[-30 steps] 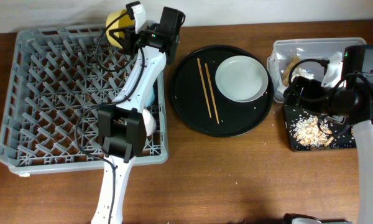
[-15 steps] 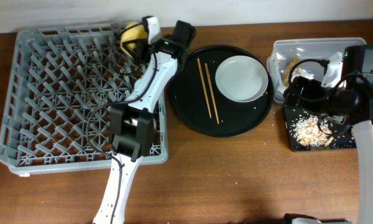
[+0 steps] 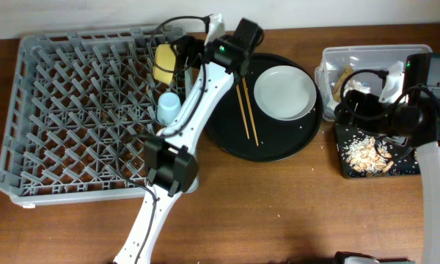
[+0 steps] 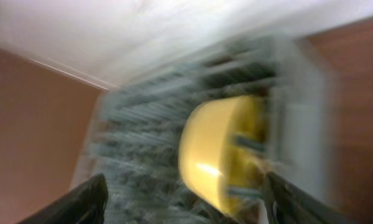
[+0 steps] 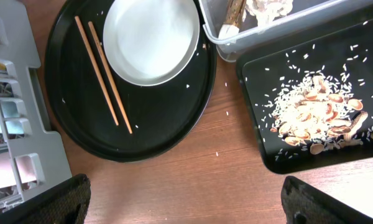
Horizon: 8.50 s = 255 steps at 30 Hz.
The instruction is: Sort waste into correct bins and load items into the dishwasher rack
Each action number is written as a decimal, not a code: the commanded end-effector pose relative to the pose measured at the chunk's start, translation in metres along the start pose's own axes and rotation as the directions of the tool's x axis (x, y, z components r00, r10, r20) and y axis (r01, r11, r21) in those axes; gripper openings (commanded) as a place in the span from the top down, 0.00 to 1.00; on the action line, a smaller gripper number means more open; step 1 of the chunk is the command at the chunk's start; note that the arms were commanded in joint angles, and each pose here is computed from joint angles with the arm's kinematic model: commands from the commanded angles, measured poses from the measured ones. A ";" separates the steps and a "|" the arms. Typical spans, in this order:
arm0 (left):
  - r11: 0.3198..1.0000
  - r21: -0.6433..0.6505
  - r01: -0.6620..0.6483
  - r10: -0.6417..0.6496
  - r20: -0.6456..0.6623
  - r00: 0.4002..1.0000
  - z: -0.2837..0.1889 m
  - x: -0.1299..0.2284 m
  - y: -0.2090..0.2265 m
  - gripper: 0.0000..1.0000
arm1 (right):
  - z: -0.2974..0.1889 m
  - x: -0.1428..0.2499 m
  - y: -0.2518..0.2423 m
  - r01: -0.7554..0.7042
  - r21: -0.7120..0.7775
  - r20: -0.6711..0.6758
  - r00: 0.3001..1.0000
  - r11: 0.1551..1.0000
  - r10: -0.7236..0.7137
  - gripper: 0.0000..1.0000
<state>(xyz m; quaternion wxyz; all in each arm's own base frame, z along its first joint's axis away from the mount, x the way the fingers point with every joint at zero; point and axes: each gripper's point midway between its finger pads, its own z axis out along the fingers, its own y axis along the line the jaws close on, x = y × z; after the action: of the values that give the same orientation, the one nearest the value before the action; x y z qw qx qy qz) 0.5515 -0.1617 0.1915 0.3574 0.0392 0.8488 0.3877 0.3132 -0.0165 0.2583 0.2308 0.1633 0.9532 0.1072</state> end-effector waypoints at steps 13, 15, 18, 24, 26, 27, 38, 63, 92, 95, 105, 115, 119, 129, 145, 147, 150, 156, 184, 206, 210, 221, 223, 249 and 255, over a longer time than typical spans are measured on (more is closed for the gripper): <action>0.534 0.762 0.368 -0.038 -0.412 0.910 -0.095 0.061 -0.235 0.37 | 0.002 0.001 -0.004 0.001 0.013 -0.005 1.000 1.000 -0.001 0.02; 0.533 0.768 0.355 -0.023 -0.407 0.913 -0.101 0.066 -0.243 0.46 | 0.002 0.001 -0.004 0.001 0.013 -0.005 1.000 1.000 -0.001 0.01; 0.545 0.756 0.362 -0.003 -0.430 0.903 -0.097 0.081 -0.257 0.50 | 0.002 0.001 -0.004 0.001 0.013 -0.005 1.000 1.000 -0.001 0.02; 0.540 0.757 0.368 -0.015 -0.429 0.903 -0.097 0.078 -0.257 0.61 | 0.002 0.001 -0.004 0.001 0.013 -0.004 1.000 1.000 -0.001 0.01; 0.525 0.762 0.378 -0.046 -0.419 0.907 -0.100 0.063 -0.246 0.61 | 0.002 0.001 -0.004 0.001 0.013 -0.005 1.000 1.000 -0.001 0.02; 0.515 0.766 0.385 -0.069 -0.411 0.909 -0.103 0.052 -0.235 0.60 | 0.002 0.001 -0.004 0.001 0.013 -0.005 1.000 1.000 -0.001 0.02; 0.617 0.683 0.390 -0.098 -0.425 0.900 -0.079 0.064 -0.218 0.60 | 0.002 0.001 -0.004 0.001 0.013 -0.005 1.000 1.000 -0.001 0.02; 0.617 0.662 0.425 -0.109 -0.463 0.880 -0.075 0.076 -0.235 0.91 | 0.002 0.001 -0.004 0.001 0.013 -0.005 1.000 1.000 -0.001 0.02; 0.996 -0.016 0.086 -0.086 0.020 0.996 -0.032 -0.021 0.191 1.00 | 0.002 0.001 -0.004 0.001 0.013 -0.005 1.000 1.000 -0.001 0.02; 0.986 -0.144 0.084 -0.089 -0.029 0.996 -0.020 -0.007 0.216 1.00 | 0.002 0.001 -0.004 0.001 0.013 -0.005 1.000 1.000 -0.001 0.02; 0.950 -0.225 0.215 -0.241 -0.093 0.966 0.026 0.016 0.240 1.00 | 0.002 0.001 -0.004 0.001 0.013 -0.005 1.000 1.000 -0.001 0.02; 0.966 -0.232 0.115 -0.160 -0.183 0.970 0.078 0.036 0.179 1.00 | 0.002 0.001 -0.004 0.001 0.013 -0.005 1.000 1.000 -0.001 0.02; 0.966 -0.233 0.110 -0.158 -0.196 0.968 0.085 0.040 0.176 1.00 | 0.002 0.001 -0.004 0.001 0.013 -0.005 1.000 1.000 -0.001 0.02; 0.961 -0.254 0.109 -0.165 -0.210 0.964 0.093 0.046 0.178 1.00 | 0.002 0.001 -0.004 0.001 0.013 -0.005 1.000 1.000 -0.001 0.02; 0.989 -0.113 0.098 -0.128 -0.293 0.948 0.113 0.066 0.122 0.86 | 0.002 0.001 -0.004 0.001 0.013 -0.005 1.000 1.000 -0.001 0.02; 0.989 -0.115 0.088 -0.119 -0.299 0.947 0.112 0.068 0.123 0.50 | 0.002 0.001 -0.004 0.001 0.013 -0.005 1.000 1.000 -0.001 0.02; 0.989 -0.118 0.086 -0.118 -0.298 0.947 0.107 0.067 0.131 0.24 | 0.002 0.001 -0.004 0.001 0.013 -0.005 1.000 1.000 -0.001 0.02; 0.971 0.007 0.241 -0.236 -0.167 0.957 0.033 0.020 0.167 0.15 | 0.002 0.001 -0.004 0.001 0.013 -0.005 1.000 1.000 -0.001 0.02; 0.615 0.728 0.301 0.104 -0.454 0.885 -0.055 0.095 -0.199 0.41 | 0.002 0.001 -0.004 0.001 0.013 -0.005 1.000 1.000 -0.001 0.01; 0.657 0.399 0.639 -0.130 -0.776 0.617 -0.042 0.120 -0.186 0.42 | 0.002 0.001 -0.004 0.001 0.013 -0.005 1.000 1.000 -0.001 0.02; 0.673 0.385 0.631 -0.121 -0.785 0.608 -0.035 0.130 -0.191 0.43 | 0.002 0.001 -0.004 0.001 0.013 -0.005 1.000 1.000 -0.001 0.02; 0.735 0.488 0.471 -0.034 -0.667 0.745 -0.023 0.121 -0.160 0.48 | 0.002 0.001 -0.004 0.001 0.013 -0.005 1.000 1.000 -0.001 0.02; 0.711 0.545 0.445 -0.035 -0.605 0.796 -0.032 0.099 -0.147 0.49 | 0.002 0.001 -0.004 0.001 0.013 -0.005 1.000 1.000 -0.001 0.02; 0.740 0.472 0.480 0.012 -0.722 0.692 -0.016 0.148 -0.179 0.48 | 0.002 0.001 -0.004 0.001 0.013 -0.005 1.000 1.000 -0.001 0.01; 0.731 0.479 0.487 0.037 -0.739 0.673 -0.022 0.152 -0.180 0.69 | 0.002 0.001 -0.004 0.001 0.013 -0.005 1.000 1.000 -0.001 0.02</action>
<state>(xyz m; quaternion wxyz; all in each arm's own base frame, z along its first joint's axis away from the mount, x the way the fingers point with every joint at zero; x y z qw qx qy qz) 0.4725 -0.2454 0.0078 0.0439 -0.1037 0.9936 0.0056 0.3133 -0.0165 0.2581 0.2304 0.1634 0.9533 0.1070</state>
